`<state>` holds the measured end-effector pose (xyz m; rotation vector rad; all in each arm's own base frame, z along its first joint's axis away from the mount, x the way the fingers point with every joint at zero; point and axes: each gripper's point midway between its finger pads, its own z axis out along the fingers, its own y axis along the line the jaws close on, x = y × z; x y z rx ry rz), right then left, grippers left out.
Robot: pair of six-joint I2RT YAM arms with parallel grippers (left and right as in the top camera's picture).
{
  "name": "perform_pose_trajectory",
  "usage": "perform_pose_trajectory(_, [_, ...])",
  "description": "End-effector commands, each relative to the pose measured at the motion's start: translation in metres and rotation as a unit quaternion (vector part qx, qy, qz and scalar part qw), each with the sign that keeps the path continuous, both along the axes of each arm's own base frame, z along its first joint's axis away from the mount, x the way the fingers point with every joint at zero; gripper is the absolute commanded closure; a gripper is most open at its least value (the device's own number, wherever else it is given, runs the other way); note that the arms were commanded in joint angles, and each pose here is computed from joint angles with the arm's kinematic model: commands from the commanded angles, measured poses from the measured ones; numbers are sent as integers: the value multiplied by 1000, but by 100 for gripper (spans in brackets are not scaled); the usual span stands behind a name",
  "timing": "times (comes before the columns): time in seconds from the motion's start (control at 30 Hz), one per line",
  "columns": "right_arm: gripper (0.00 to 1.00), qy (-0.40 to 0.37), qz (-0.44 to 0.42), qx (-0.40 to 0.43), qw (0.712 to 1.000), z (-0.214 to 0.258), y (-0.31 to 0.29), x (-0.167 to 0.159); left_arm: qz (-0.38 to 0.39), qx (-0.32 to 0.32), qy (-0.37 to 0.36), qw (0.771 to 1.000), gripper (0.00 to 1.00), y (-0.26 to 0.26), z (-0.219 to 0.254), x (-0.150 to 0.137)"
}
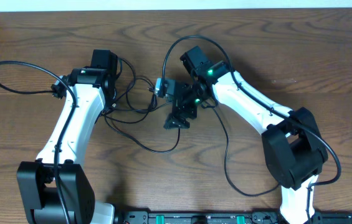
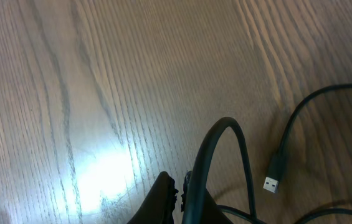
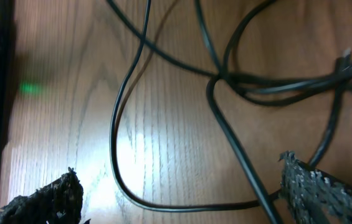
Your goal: Untangle cables
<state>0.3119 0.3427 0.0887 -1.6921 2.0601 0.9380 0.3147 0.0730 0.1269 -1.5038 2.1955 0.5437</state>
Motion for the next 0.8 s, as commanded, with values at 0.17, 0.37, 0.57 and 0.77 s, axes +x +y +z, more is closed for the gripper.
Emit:
perform_pose_trajectory(0.17, [33, 10, 7, 2, 1000, -10, -2, -9, -3, 2, 10, 1000, 92, 1, -4, -1])
perform_pose_trajectory(0.37, [99, 11, 5, 3, 1000, -9, -1, -8, -3, -4, 10, 1000, 92, 0, -5, -1])
perform_pose_trajectory(0.57, [99, 28, -57, -38, 997, -17, -9, 1, -3, -6, 11, 1000, 92, -1, -5, -1])
perform_pose_trajectory(0.77, [99, -36, -315, -238, 918, -49, -83, 59, -3, -6, 10, 1000, 92, -1, -5, -1])
